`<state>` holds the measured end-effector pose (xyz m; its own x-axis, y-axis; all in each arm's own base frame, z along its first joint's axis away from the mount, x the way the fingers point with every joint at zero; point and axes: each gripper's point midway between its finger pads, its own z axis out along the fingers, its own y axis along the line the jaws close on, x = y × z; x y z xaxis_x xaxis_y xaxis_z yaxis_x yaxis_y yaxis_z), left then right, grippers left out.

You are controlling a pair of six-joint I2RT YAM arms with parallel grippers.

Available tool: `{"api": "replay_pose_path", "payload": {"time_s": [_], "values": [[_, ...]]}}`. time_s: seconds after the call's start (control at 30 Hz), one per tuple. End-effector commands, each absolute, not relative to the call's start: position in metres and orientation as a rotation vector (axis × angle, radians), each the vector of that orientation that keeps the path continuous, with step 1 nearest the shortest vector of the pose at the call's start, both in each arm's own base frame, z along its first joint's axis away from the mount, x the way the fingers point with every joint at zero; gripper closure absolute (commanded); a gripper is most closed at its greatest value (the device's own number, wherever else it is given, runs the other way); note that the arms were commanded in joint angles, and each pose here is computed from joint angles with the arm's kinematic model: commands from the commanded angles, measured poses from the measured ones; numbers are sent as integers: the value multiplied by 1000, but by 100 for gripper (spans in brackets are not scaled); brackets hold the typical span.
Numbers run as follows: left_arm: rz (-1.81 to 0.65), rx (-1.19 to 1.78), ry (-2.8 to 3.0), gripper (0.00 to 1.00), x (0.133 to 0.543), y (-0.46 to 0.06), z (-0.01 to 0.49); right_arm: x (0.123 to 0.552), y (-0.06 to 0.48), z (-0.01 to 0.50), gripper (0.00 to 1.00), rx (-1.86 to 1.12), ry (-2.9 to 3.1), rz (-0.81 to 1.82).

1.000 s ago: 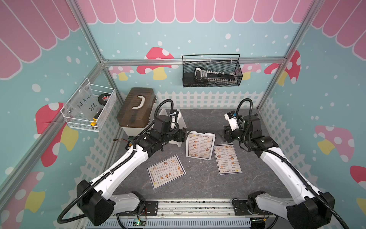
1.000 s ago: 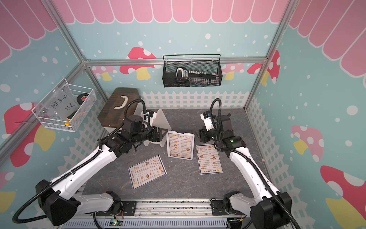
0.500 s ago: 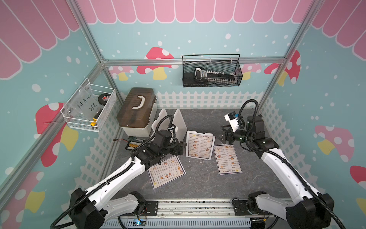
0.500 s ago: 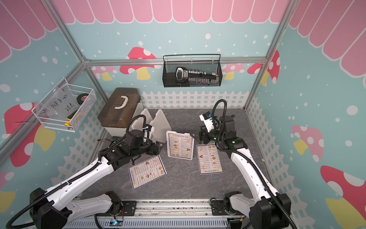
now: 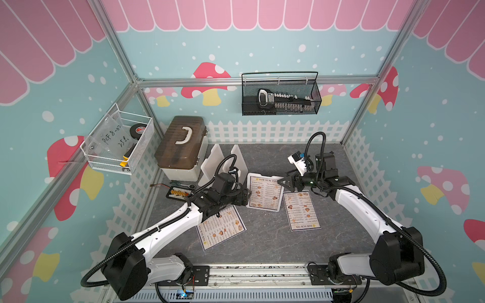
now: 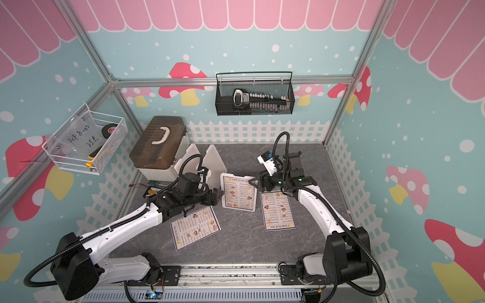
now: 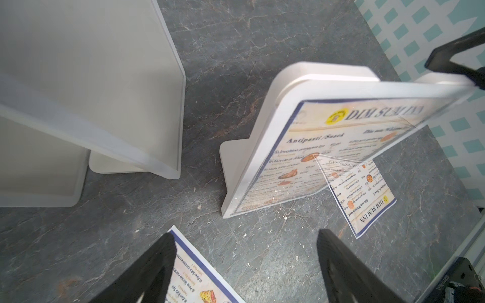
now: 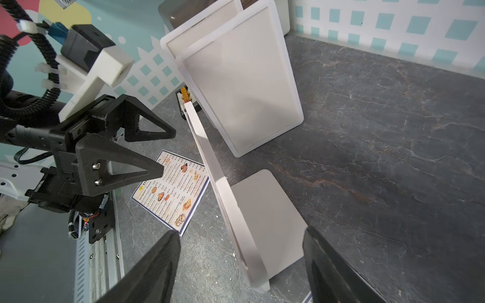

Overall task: Insert the menus into the narrow rack
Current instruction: Move the narrow rack to the center of the board.

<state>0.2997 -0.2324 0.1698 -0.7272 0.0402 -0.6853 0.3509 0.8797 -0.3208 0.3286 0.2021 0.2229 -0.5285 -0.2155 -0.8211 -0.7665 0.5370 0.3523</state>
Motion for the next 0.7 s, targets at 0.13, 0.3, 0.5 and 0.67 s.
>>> {"api": "replay_pose_path", "payload": {"time_s": [0.13,0.3,0.5,0.67], "values": [[-613,253,2328,17,312,-247,165,319,210,230,33,-875,1980,1019],[-588,230,2344,17,319,-248,160,311,211,225,41,-876,1993,1037],[-565,214,2364,18,325,-250,155,306,213,224,52,-884,2006,1022],[-548,202,2379,19,329,-250,153,303,210,219,57,-879,2036,969]]}}
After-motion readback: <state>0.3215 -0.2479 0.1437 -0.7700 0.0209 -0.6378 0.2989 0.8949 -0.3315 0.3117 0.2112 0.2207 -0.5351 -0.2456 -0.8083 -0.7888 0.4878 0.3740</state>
